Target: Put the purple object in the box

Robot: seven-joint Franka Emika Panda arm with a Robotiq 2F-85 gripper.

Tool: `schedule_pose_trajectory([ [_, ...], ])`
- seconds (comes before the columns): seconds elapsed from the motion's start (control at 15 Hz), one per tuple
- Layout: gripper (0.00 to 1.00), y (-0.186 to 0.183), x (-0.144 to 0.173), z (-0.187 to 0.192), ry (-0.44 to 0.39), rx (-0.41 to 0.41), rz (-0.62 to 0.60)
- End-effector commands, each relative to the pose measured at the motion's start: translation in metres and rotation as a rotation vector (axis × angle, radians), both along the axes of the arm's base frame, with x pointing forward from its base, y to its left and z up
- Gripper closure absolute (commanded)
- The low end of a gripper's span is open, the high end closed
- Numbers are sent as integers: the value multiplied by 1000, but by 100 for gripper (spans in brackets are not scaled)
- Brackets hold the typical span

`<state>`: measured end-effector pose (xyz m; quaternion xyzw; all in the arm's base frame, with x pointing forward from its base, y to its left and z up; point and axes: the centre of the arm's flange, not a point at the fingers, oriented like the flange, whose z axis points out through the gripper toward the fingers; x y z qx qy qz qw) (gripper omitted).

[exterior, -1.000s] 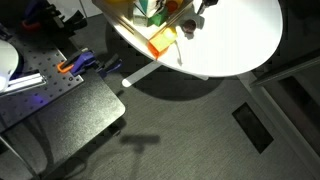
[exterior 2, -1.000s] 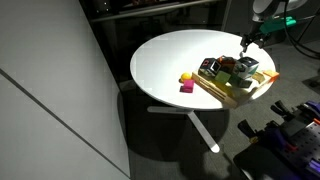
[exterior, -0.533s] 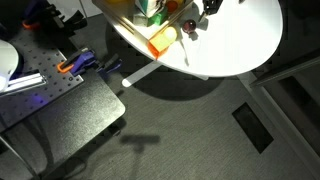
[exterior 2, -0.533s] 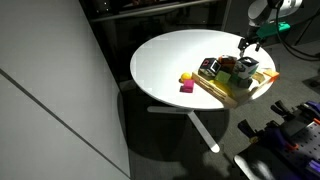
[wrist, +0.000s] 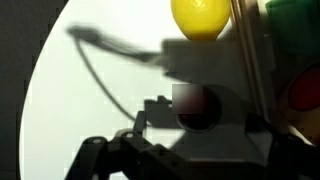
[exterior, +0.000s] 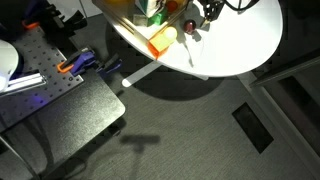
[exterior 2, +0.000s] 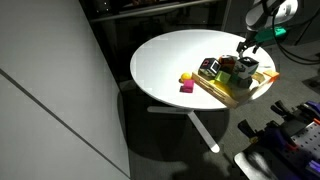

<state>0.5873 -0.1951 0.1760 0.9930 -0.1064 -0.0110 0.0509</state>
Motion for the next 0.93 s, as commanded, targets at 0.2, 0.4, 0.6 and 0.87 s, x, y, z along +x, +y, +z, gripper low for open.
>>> schedule_pose_trajectory([
  [0.2, 0, -11, 11, -16, -19, 31, 37],
  [0.4, 0, -15, 11, -21, -23, 44, 42],
  [0.6, 0, -18, 11, -28, -27, 52, 45],
  [0.87, 33, -18, 10, -36, -24, 50, 44],
])
